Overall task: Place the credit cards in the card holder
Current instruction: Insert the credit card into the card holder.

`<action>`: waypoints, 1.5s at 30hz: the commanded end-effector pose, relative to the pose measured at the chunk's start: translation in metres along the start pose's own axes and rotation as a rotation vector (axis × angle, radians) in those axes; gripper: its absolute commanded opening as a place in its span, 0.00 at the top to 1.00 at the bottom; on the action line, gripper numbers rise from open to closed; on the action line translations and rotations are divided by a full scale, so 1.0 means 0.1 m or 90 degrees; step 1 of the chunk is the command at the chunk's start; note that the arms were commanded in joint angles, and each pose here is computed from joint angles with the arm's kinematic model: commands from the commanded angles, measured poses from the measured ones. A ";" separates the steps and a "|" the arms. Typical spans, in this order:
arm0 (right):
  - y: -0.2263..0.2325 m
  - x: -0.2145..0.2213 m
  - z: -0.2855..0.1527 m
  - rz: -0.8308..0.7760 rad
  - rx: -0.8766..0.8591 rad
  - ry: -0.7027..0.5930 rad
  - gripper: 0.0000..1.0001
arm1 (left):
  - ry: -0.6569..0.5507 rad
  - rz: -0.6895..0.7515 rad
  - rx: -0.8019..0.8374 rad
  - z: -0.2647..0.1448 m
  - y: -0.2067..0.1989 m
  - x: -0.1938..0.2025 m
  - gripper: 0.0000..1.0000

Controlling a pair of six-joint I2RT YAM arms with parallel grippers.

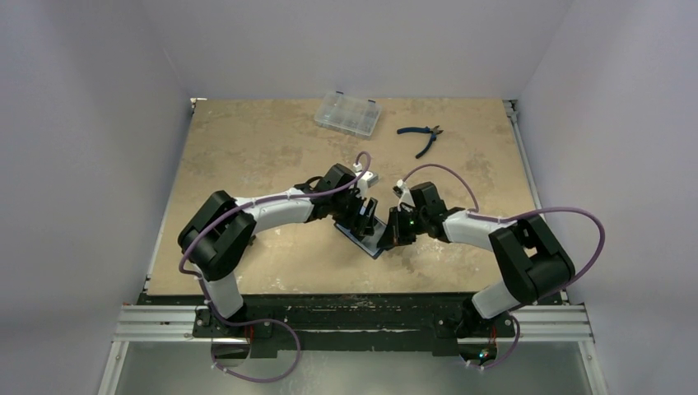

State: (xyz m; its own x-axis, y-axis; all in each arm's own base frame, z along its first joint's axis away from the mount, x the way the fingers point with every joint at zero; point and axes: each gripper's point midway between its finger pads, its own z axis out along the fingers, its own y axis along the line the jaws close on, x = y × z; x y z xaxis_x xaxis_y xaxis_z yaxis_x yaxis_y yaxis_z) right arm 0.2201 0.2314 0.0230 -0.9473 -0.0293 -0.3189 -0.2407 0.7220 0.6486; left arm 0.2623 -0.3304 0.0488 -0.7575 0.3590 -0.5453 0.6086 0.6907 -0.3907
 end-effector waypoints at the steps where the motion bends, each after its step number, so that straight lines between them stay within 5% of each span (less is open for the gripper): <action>1: 0.00 -0.09 -0.07 -0.005 0.017 -0.033 1.00 | -0.019 0.008 0.054 0.05 -0.14 -0.05 0.33; 8: 0.01 -0.25 -0.21 0.030 0.054 -0.096 1.00 | -0.021 0.023 0.041 0.03 -0.18 -0.03 0.32; 15: -0.17 -0.27 -0.40 0.026 0.148 -0.109 0.83 | -0.022 0.034 0.029 0.04 -0.22 0.00 0.31; 27: -0.40 -0.15 -0.48 0.055 0.220 -0.119 0.90 | -0.012 0.040 0.065 0.13 -0.34 -0.01 0.30; 30: -0.34 -0.16 -0.52 0.057 0.211 -0.123 0.72 | -0.009 0.037 0.092 0.15 -0.41 -0.01 0.30; 39: -0.36 -0.04 -0.72 0.120 0.252 -0.130 0.50 | -0.021 -0.003 0.135 0.16 -0.56 -0.10 0.30; 45: -0.47 0.13 -0.70 0.206 0.245 -0.145 0.46 | 0.005 -0.017 0.156 0.24 -0.60 -0.04 0.31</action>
State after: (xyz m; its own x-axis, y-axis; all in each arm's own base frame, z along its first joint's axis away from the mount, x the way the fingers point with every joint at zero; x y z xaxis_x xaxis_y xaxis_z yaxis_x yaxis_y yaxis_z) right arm 0.2122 0.1586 0.0462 -0.8980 0.2442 -0.3659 0.0655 0.8967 0.4377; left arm 0.2337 -0.3725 0.0461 -0.7787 0.3586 -0.5149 0.6186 0.5760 -0.5344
